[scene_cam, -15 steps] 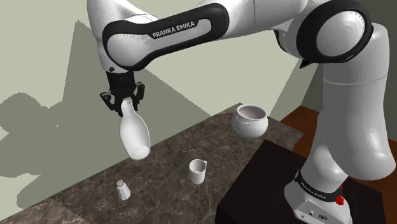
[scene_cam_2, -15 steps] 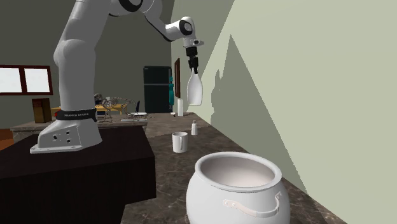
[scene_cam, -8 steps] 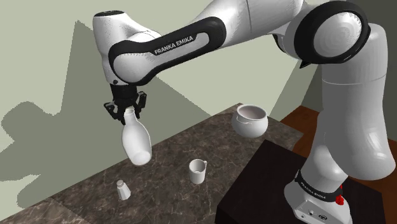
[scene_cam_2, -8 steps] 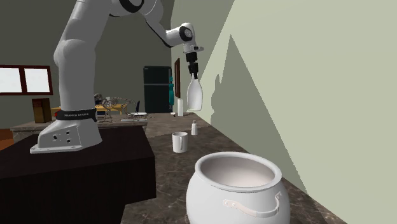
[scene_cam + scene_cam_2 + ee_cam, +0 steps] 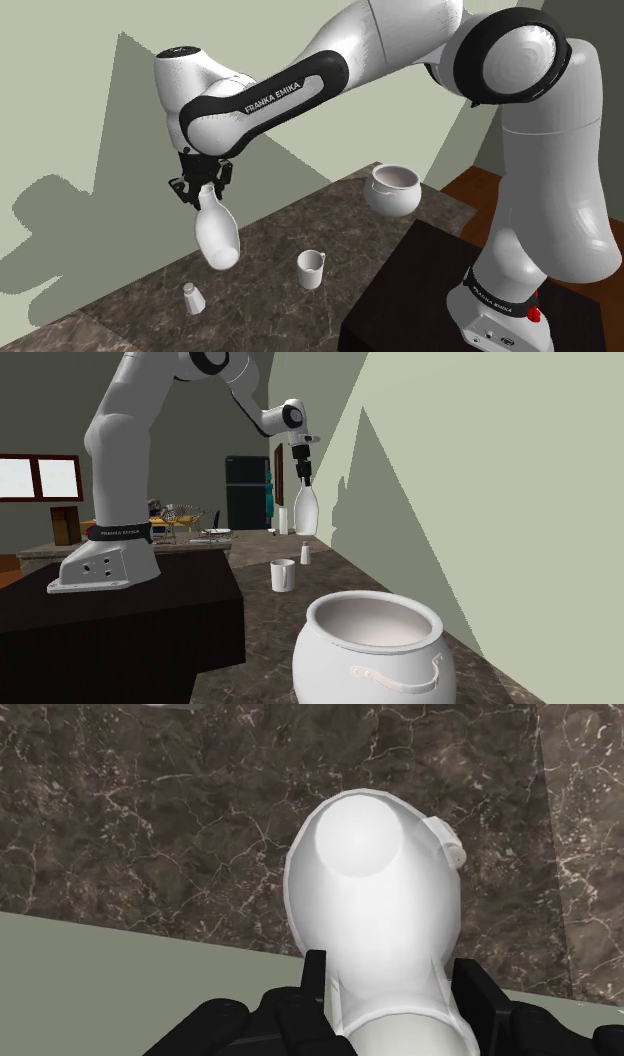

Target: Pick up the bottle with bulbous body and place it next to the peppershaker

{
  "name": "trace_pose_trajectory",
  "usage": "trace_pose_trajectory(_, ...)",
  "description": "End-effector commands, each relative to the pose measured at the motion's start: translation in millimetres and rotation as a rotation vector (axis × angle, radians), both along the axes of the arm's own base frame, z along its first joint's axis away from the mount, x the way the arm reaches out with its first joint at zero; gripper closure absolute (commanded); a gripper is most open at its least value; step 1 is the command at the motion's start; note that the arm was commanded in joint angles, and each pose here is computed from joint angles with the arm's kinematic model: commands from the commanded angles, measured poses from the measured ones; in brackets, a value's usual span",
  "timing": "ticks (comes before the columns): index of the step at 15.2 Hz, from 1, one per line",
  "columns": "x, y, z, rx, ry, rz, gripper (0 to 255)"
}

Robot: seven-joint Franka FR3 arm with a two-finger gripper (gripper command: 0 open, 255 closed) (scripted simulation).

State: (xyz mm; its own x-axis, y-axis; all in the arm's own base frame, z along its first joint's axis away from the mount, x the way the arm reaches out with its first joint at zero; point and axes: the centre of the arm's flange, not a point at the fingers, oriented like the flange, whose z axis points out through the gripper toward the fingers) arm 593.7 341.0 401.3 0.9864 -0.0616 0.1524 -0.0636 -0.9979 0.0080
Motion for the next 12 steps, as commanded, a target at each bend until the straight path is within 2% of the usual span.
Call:
trace_pose_trajectory(1, 0, -1, -11, 0.001, -0.001, 0.0, 255)
trace_pose_trajectory(12, 0, -1, -69, 0.001, -0.001, 0.0, 255)
